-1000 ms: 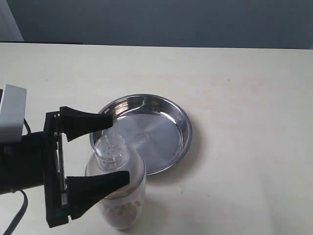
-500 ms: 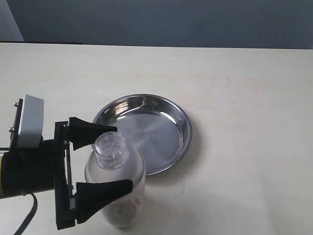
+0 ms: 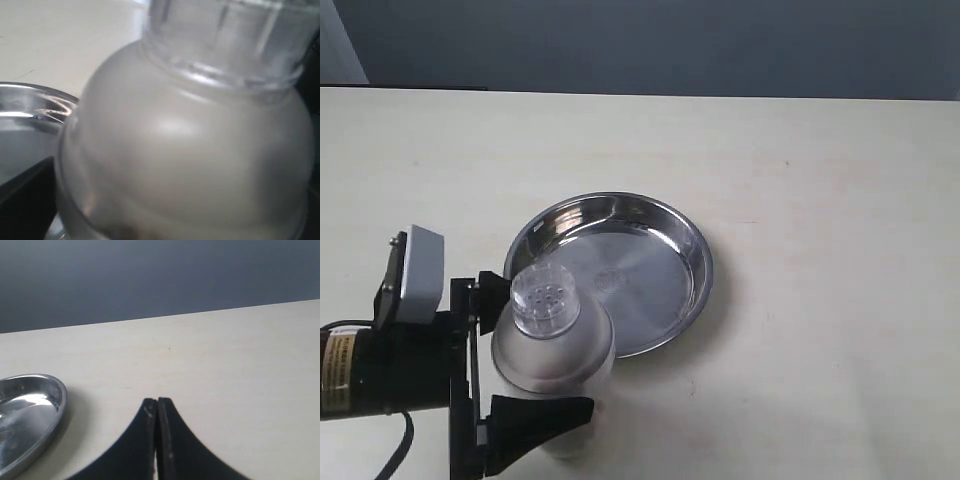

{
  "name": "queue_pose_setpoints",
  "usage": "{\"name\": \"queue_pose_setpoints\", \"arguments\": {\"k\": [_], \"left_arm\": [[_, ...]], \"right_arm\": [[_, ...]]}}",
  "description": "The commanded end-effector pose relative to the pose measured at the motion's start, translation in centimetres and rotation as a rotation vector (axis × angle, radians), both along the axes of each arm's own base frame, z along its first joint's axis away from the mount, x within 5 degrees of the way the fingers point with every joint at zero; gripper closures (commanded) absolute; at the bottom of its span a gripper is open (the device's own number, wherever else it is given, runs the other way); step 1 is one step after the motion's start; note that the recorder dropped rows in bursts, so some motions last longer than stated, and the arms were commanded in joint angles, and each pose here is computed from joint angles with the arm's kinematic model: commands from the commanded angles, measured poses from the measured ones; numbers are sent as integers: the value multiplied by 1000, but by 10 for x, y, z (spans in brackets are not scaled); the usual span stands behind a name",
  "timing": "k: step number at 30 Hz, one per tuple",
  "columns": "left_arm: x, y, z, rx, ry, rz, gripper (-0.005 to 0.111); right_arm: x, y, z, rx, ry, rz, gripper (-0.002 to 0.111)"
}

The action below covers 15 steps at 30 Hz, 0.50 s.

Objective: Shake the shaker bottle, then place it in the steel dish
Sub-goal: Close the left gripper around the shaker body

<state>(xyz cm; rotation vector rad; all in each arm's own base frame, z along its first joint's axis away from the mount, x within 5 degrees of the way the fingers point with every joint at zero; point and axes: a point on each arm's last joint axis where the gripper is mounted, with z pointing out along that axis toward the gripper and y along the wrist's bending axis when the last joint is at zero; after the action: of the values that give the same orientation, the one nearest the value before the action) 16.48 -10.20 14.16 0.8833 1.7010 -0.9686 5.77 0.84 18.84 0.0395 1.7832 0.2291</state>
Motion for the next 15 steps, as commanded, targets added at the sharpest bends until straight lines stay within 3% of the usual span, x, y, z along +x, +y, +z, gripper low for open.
{"name": "queue_pose_setpoints", "arguments": {"k": [1, 15], "left_arm": [[0, -1, -7, 22, 12, -4, 2], [3, 0, -19, 45, 38, 15, 2]], "right_arm": [[1, 0, 1, 0, -9, 0, 109], [1, 0, 0, -1, -6, 0, 109]]}}
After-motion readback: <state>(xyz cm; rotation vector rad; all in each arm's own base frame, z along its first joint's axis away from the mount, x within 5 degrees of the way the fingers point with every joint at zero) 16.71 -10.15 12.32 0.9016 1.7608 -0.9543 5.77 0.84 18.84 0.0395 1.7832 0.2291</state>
